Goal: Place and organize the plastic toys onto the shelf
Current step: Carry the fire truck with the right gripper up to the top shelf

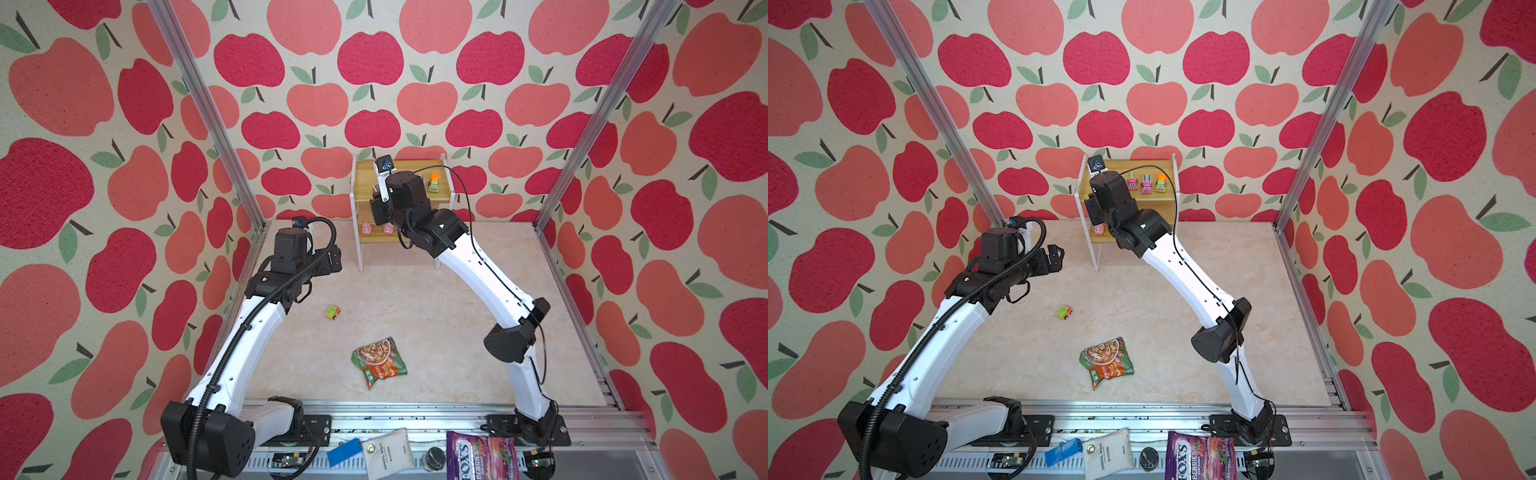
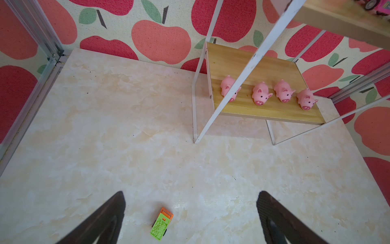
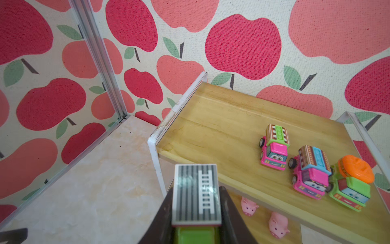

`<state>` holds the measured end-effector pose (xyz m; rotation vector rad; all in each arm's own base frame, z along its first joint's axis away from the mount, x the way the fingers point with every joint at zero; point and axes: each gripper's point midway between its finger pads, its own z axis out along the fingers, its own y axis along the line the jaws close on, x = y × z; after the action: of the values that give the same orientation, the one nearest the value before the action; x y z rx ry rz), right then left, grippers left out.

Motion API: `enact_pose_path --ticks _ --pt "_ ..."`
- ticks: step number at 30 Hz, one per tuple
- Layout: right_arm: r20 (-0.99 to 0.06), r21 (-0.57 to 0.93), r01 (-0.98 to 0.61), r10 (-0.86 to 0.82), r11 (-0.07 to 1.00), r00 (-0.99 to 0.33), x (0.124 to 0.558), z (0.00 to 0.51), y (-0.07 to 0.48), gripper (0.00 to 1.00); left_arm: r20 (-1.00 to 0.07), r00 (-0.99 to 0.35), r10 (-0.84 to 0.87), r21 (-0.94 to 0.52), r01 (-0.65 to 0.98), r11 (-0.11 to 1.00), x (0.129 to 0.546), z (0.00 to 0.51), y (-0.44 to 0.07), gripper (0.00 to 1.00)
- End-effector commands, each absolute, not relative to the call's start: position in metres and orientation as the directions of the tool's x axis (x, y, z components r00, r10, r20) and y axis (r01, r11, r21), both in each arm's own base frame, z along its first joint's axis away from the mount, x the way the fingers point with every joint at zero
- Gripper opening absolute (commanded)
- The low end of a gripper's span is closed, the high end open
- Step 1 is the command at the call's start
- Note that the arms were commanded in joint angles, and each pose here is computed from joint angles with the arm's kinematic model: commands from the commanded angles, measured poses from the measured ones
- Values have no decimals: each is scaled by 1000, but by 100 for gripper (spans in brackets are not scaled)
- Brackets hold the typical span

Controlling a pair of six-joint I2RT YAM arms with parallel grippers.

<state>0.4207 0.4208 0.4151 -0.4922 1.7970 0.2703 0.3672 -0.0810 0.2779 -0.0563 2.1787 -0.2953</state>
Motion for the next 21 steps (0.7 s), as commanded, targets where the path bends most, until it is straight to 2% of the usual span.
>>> enact_pose_path --ticks 1,21 --pt "-960 -56 -373 -153 926 -236 435 421 397 25 -802 -585 -123 -221 99 970 363 275 -86 100" --pt "-988 60 -303 14 951 -152 477 422 406 27 -764 -634 -119 -264 138 955 365 253 -102 100"
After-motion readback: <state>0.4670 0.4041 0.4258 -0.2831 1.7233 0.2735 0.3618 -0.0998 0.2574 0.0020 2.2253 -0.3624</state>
